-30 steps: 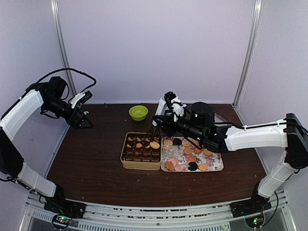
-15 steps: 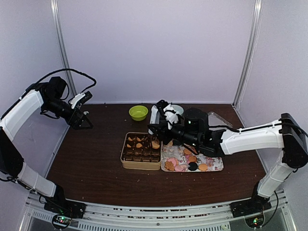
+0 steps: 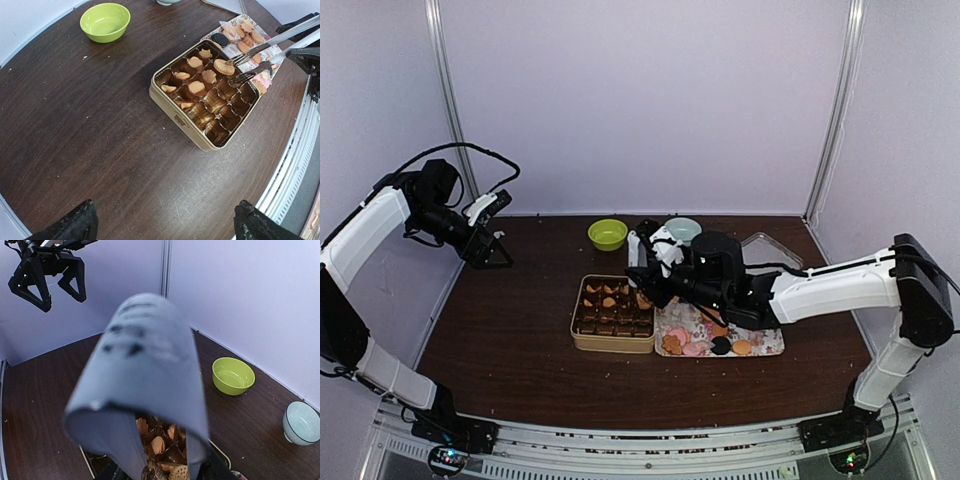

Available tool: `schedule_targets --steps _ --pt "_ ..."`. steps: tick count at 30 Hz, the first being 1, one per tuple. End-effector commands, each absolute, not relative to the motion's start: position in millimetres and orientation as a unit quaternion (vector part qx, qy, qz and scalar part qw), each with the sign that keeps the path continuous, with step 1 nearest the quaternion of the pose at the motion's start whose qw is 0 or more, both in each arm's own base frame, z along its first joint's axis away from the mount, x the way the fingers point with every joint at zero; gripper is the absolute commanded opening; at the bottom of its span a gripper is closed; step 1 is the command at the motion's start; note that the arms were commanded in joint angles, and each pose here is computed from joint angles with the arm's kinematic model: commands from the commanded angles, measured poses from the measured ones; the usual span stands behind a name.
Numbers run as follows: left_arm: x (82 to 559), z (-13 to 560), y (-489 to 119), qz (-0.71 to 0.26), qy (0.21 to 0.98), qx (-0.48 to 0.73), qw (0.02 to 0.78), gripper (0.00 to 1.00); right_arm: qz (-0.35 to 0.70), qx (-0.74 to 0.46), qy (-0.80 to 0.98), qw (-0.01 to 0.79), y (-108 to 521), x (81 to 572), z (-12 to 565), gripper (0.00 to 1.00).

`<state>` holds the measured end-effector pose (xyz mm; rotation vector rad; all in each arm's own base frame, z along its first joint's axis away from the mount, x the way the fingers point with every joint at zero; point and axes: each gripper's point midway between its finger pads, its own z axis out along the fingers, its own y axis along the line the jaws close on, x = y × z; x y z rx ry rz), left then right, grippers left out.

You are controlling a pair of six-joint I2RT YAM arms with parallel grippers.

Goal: Pack the cookies
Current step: Pick up the fake cookies from the empty pocket of the box.

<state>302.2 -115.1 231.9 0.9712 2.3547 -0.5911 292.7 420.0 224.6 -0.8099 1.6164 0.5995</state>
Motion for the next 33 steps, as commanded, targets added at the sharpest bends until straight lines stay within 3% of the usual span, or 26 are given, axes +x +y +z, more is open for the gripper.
schedule_targets --steps 1,7,13,18,23,26,33 --pt "306 242 -115 -0.211 0.864 0.36 0.282 0.98 0.256 -0.334 0.673 0.608 428 299 248 0.38" --pt "305 242 -114 -0.21 0.864 0.361 0.279 0.98 0.248 -0.323 0.669 0.621 428 302 258 0.27" --pt "306 244 -116 -0.215 0.862 0.362 0.281 0.98 0.239 -0.31 0.667 0.634 423 306 270 0.09" --pt "305 244 -117 -0.219 0.862 0.362 0.279 0.98 0.236 -0.305 0.665 0.639 419 306 277 0.04" --pt "304 245 -117 -0.22 0.862 0.362 0.278 0.98 0.248 -0.301 0.661 0.641 420 303 278 0.16" --pt "303 245 -117 -0.221 0.862 0.363 0.277 0.98 0.249 -0.299 0.658 0.645 423 300 277 0.32" --pt "302 246 -118 -0.222 0.861 0.364 0.278 0.98 0.23 -0.305 0.66 0.647 434 302 269 0.35"
